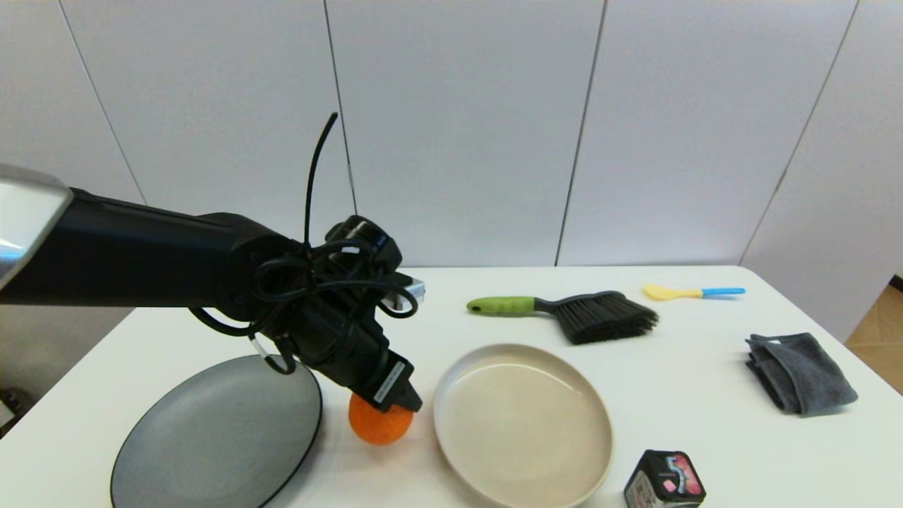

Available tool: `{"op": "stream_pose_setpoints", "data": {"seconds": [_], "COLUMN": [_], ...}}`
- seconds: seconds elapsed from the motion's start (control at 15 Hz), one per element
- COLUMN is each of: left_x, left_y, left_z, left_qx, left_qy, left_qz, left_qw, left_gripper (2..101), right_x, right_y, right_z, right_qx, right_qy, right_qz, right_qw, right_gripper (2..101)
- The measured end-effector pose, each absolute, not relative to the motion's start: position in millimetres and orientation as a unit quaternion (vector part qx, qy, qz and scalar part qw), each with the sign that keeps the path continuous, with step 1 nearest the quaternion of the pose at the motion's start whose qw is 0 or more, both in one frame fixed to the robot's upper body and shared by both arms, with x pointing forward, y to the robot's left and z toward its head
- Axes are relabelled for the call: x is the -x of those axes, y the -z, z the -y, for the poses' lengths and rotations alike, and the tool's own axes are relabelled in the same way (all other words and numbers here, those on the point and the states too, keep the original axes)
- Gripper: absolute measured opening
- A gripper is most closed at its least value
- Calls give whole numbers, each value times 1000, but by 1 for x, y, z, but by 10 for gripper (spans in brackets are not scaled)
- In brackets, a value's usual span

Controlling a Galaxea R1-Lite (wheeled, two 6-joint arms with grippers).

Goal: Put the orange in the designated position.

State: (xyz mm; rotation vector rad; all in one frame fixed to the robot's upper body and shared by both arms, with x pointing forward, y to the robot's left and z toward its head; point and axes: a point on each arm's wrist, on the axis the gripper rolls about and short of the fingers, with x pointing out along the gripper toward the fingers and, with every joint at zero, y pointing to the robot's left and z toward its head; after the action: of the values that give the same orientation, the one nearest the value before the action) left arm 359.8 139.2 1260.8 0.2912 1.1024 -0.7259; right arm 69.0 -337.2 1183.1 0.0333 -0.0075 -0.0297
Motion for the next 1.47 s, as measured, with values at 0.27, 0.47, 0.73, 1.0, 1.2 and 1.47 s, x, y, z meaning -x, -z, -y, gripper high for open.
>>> {"op": "stream_pose_setpoints", "data": {"seconds": [0.27,0.47,0.73,1.0,1.2,1.47], "left_x": [-365,-368,-367,-363,-356,-334], "left_y": [-1253,-1252,-1254,-1271,-1297,-1339], "left_z": [-139,-140,-141,-145,-155,-176], "left_qx": [-129,-125,-125,-122,-115,-108], "left_qy": [329,326,325,327,322,304], "left_qz": [-513,-512,-510,-486,-445,-381], "left_qw": [782,785,786,801,828,866], "left_gripper": [632,749,838,891,916,941], "right_x": [-69,-69,-69,-69,-69,-69], "right_y": [-1183,-1183,-1183,-1183,-1183,-1183], "right_z": [337,337,337,337,337,337], "right_qx": [-17,-17,-17,-17,-17,-17], "right_qy": [15,15,15,15,15,15], "right_qz": [4,4,4,4,4,4], "right_qw": [1000,1000,1000,1000,1000,1000], "right_gripper": [980,980,980,980,980,980]}}
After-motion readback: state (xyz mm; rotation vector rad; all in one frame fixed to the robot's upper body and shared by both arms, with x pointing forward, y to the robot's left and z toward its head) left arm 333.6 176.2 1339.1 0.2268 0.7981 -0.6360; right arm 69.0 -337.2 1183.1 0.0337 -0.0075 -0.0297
